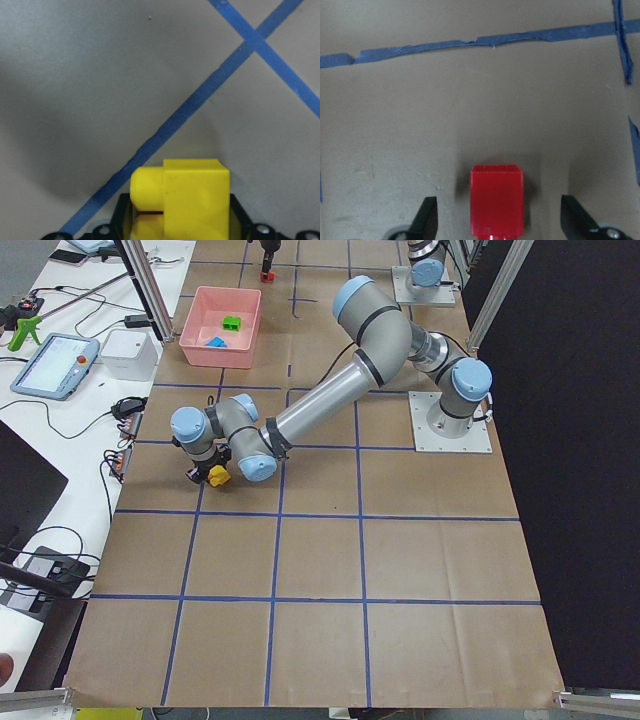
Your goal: Put all blocks into box
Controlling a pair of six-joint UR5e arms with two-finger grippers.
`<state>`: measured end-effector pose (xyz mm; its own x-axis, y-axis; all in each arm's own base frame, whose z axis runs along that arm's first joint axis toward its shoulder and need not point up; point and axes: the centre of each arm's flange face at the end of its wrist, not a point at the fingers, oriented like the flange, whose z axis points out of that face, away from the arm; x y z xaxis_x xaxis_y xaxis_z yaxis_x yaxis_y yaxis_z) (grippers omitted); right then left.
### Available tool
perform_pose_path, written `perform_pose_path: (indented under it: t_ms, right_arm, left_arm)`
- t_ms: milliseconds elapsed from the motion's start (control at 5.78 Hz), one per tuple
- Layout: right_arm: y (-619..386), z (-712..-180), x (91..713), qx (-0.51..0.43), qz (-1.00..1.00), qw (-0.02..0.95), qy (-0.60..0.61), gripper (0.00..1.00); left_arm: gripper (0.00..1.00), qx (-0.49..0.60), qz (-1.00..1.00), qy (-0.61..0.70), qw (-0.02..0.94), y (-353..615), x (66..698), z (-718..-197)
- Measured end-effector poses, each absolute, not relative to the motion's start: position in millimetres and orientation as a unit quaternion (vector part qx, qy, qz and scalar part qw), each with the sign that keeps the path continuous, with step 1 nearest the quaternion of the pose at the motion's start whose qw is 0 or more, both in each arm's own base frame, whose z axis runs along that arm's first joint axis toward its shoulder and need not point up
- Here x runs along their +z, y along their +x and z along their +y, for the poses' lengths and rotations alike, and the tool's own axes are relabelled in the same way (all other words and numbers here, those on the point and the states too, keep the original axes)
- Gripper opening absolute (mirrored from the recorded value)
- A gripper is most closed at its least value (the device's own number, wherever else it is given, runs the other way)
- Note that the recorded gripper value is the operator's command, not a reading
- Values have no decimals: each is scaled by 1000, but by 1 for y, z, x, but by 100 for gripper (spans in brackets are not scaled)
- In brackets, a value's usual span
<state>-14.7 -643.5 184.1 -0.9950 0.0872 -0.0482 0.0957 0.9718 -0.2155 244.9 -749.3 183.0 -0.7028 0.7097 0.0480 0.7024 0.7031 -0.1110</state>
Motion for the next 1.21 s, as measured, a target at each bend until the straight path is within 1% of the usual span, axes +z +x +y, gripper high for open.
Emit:
perform_pose_path:
  t_ms: [173,346,519,692,865,1038,1211]
  right_arm:
    - [-15,-643,180,-105,993,20,46,39]
    - [-15,-643,178,-102,993,20,47,7]
    - [-15,-643,181,-102,993,21,47,1]
    - [-15,-646,190,-108,993,20,45,0]
    - [-16,-650,218,-120,992,17,33,0]
    - [-14,-652,265,-132,991,12,11,0]
    - [-7,-650,314,-147,989,9,-13,1]
  left_arm:
    - [31,43,-924,-378,41,246,187,-750]
    - [30,49,-930,-363,32,246,204,-752]
    - [30,56,-938,-342,21,246,241,-756]
    - [30,57,-947,-315,19,240,292,-759]
    - [30,52,-961,-269,26,218,348,-758]
    - [30,44,-978,-200,34,185,393,-756]
    - [30,38,-989,-134,41,148,413,-758]
